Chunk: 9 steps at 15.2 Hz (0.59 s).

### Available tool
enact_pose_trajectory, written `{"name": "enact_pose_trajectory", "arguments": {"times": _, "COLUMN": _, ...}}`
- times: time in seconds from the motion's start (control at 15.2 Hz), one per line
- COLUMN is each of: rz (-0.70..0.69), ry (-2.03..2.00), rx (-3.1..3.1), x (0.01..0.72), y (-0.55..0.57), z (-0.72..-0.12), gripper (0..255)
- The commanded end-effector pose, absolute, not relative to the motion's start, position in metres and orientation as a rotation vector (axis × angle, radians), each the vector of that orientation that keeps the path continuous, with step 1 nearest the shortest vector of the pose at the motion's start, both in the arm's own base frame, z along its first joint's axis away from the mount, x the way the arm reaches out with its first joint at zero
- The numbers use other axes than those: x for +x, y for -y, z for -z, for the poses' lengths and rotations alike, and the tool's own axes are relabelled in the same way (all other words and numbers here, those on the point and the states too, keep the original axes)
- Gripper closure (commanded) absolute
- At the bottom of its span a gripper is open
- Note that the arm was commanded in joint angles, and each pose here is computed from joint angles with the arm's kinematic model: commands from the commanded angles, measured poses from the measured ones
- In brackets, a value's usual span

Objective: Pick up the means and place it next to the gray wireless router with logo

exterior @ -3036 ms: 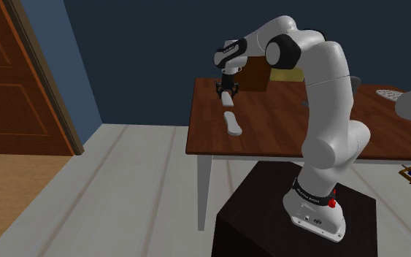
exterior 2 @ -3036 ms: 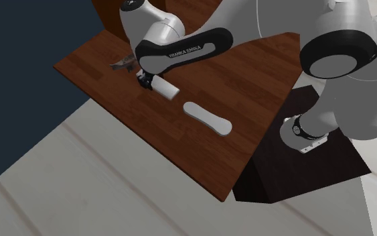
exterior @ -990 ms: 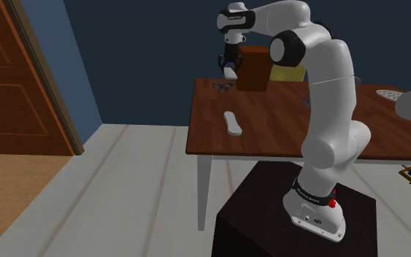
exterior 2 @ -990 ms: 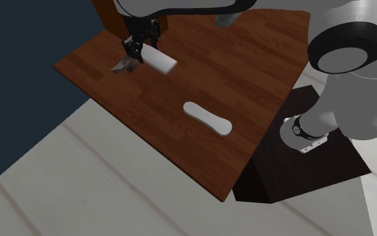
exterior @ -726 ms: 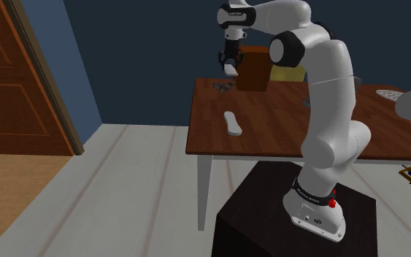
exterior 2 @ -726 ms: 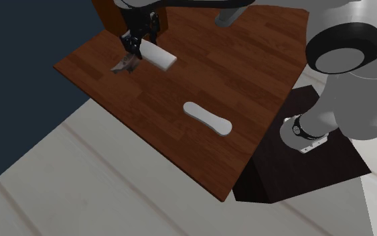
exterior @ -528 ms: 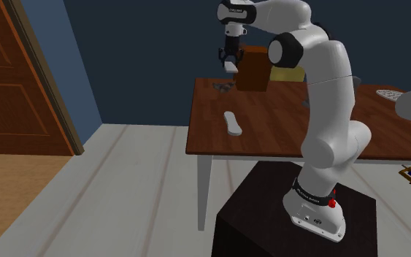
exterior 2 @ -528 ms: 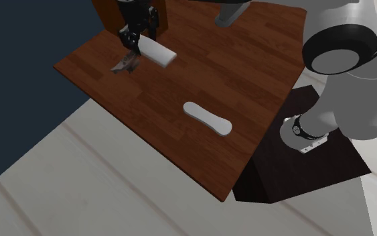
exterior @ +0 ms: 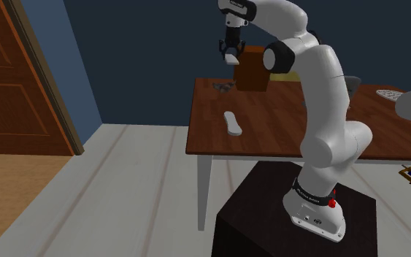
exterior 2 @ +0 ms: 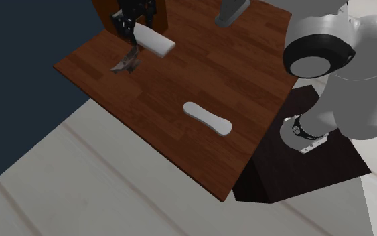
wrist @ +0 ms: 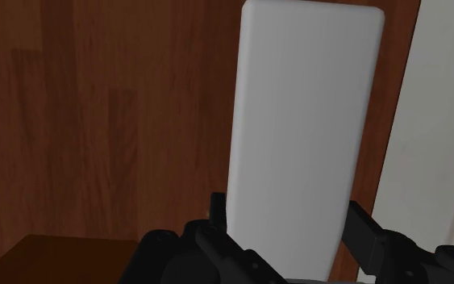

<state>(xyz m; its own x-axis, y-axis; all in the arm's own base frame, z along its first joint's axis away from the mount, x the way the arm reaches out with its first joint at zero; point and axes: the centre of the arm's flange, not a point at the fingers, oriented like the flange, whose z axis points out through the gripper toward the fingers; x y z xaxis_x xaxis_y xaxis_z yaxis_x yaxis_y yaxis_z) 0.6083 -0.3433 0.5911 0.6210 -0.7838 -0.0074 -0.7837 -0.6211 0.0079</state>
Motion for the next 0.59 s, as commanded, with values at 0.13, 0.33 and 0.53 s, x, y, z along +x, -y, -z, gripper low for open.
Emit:
{"name": "enact_pose_trajectory", "arguments": {"times": 0.13, "rz": 0.016, "ry": 1.366, "rx": 2.825, "x": 0.583, "y": 0.351, "z": -0.598, "gripper": 255}}
{"name": "enact_pose_trajectory", "arguments": {"times": 0.33, "rz": 0.016, "ry": 1.365, "rx": 2.825, "x": 0.545, "y": 0.364, "z": -0.598, "gripper": 255}}
{"name": "enact_pose_trajectory", "arguments": {"times": 0.53, "rz": 0.016, "ry": 1.365, "rx": 2.825, "x": 0.508, "y": 0.377, "z": -0.598, "gripper": 255}}
